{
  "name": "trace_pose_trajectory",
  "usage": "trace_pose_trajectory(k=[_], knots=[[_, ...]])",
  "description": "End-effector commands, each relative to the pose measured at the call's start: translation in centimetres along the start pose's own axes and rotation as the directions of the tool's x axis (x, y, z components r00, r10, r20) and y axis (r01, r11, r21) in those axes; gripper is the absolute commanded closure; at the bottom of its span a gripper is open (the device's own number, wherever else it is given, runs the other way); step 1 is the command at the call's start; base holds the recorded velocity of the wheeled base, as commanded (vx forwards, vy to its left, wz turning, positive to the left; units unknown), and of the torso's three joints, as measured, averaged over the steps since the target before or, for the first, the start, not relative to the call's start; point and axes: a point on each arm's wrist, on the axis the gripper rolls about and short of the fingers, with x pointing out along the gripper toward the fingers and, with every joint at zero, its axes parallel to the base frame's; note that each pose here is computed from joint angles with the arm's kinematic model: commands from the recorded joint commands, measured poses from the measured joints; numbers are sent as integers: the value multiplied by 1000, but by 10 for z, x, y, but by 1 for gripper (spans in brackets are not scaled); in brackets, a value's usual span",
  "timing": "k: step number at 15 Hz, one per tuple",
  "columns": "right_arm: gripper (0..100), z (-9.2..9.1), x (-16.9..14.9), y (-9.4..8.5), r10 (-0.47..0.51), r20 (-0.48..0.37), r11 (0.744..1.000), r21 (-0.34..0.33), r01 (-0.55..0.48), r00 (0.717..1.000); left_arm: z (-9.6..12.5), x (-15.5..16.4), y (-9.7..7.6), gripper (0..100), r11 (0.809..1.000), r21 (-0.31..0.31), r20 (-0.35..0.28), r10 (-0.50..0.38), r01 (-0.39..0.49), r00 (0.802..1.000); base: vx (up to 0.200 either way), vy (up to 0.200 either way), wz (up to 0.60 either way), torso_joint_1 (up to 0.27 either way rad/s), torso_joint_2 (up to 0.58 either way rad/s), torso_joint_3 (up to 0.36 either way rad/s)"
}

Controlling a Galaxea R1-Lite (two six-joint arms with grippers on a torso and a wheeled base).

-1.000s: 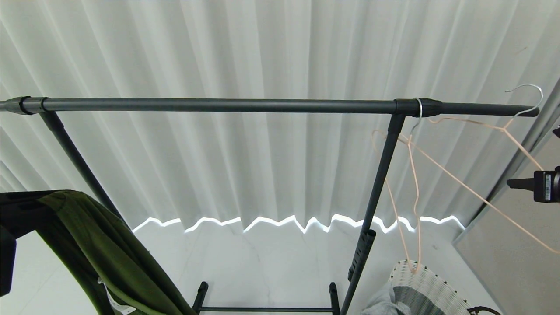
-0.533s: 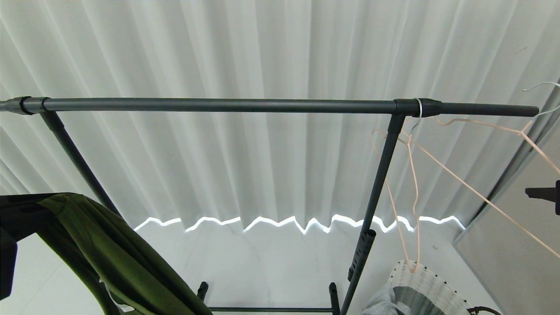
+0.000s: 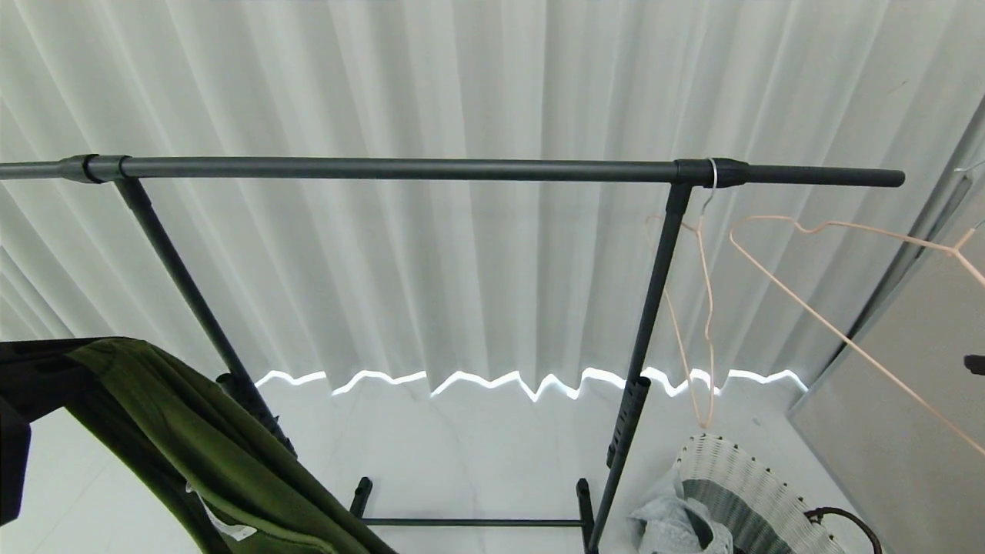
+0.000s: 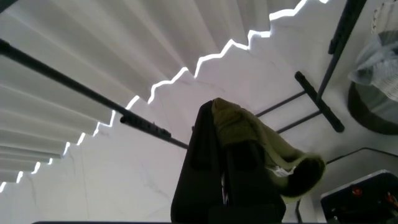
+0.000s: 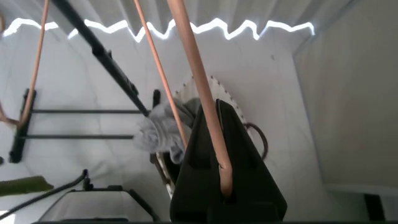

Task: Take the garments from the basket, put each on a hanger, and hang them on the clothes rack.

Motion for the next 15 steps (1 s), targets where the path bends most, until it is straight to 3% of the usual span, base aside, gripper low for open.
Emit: trace_pose_trajectory(k=[1, 4, 11, 15], knots=[[100, -6, -10, 5, -4, 20, 1000, -17, 5, 1000, 0, 1, 0, 100, 1000, 1, -2, 0, 0, 1000, -200, 0, 0, -2, 7, 2], [100, -11, -15, 10, -7, 23, 1000, -29, 8, 1000, -1, 2, -1, 100, 1000, 2, -8, -2, 2, 1000, -200, 0, 0, -1, 2, -1], [100, -10, -17, 13, -6, 32, 999, -45, 8, 999, -5, 2, -2, 100, 1000, 6, -16, -4, 4, 1000, 0, 0, 0, 0, 0, 0], [100, -9, -18, 13, -10, 39, 999, -45, 12, 999, -3, 3, -2, 100, 1000, 0, 0, 0, 0, 1000, 0, 200, 0, 4, 2, 4]])
